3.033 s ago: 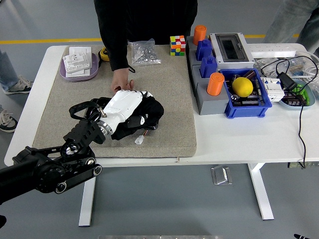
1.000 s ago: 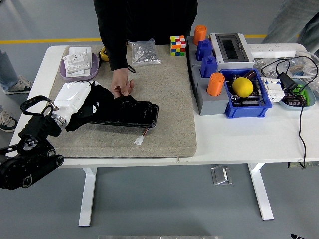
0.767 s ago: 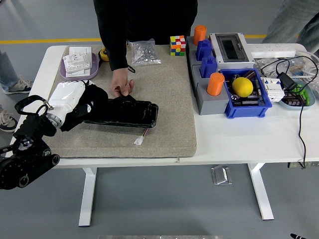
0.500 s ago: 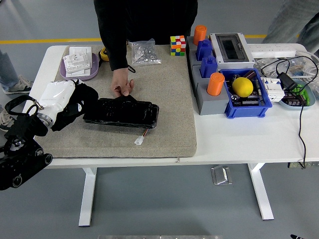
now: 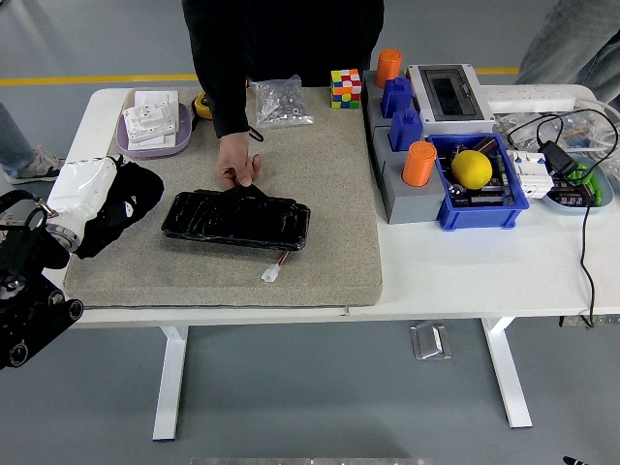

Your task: Pick the rag up,wipe the panel,place it on the desk

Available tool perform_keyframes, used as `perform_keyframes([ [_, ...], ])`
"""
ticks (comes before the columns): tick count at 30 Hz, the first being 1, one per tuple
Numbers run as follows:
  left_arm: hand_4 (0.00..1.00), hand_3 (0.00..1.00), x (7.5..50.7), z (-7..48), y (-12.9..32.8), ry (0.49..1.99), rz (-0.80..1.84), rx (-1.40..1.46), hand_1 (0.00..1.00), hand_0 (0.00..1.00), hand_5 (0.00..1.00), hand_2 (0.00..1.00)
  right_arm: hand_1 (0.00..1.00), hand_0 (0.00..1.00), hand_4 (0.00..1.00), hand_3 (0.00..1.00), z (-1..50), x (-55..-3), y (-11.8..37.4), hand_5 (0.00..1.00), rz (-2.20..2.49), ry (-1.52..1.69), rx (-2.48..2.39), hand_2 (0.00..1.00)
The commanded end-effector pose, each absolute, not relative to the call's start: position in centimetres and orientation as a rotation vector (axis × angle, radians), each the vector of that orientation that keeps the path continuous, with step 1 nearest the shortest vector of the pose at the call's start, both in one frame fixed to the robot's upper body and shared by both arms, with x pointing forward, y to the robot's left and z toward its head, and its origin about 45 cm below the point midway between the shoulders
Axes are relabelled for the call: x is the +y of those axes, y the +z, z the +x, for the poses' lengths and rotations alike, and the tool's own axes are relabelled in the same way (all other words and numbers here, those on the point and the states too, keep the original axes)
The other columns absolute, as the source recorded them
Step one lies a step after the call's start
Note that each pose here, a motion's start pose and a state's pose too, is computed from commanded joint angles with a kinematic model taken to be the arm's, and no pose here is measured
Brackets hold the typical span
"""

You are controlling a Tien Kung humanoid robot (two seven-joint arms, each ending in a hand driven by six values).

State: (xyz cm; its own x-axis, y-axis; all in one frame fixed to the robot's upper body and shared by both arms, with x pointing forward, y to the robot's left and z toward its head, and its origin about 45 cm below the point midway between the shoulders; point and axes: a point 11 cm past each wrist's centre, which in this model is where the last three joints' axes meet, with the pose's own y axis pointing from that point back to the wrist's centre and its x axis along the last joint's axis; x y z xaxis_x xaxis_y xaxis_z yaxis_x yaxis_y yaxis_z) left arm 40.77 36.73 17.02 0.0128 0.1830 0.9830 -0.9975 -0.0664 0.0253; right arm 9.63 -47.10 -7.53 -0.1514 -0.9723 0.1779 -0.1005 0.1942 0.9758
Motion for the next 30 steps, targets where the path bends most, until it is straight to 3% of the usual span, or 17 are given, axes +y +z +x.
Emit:
perform_keyframes([
  [11,0.467,0.684,38.8,39.6,14.9,1.358,1.148,-0.974,0.167,0.221,0.002,0.657,0.695,0.784,0.998,0.666,9.6,-47.0,-7.6,0.566,1.078,-1.113,-1.48,0.725],
  [12,0.467,0.687,38.9,39.5,14.7,1.357,1.15,-0.968,0.244,0.243,0.002,0.66,0.695,0.784,0.998,0.665,9.6,-47.0,-7.6,0.566,1.078,-1.113,-1.48,0.725],
  [17,0.467,0.687,38.9,39.1,13.8,1.356,1.152,-0.943,0.244,0.243,0.002,0.66,0.695,0.784,0.998,0.665,9.5,-47.0,-7.6,0.566,1.077,-1.116,-1.478,0.725],
  [18,0.476,0.554,39.0,39.1,13.7,1.357,1.153,-0.939,0.408,0.288,0.002,0.57,0.695,0.784,0.998,0.666,9.5,-46.9,-7.6,0.567,1.077,-1.116,-1.477,0.724],
  [23,0.476,0.554,39.1,39.0,13.4,1.36,1.154,-0.923,0.408,0.288,0.002,0.57,0.695,0.784,0.998,0.666,9.6,-46.9,-7.6,0.567,1.08,-1.116,-1.477,0.724],
  [24,0.521,0.557,39.2,39.0,13.3,1.362,1.158,-0.919,0.47,0.334,0.034,0.593,0.695,0.785,0.998,0.665,9.6,-46.8,-7.6,0.567,1.081,-1.117,-1.478,0.725],
  [29,0.521,0.557,39.3,39.0,13.3,1.363,1.162,-0.909,0.47,0.334,0.034,0.593,0.695,0.785,0.998,0.665,9.5,-46.8,-7.7,0.567,1.08,-1.122,-1.478,0.725],
  [30,0.675,0.587,39.4,39.0,13.3,1.365,1.164,-0.905,0.485,0.362,0.148,0.637,0.695,0.784,0.998,0.666,9.5,-46.8,-7.7,0.567,1.08,-1.123,-1.479,0.725],
])
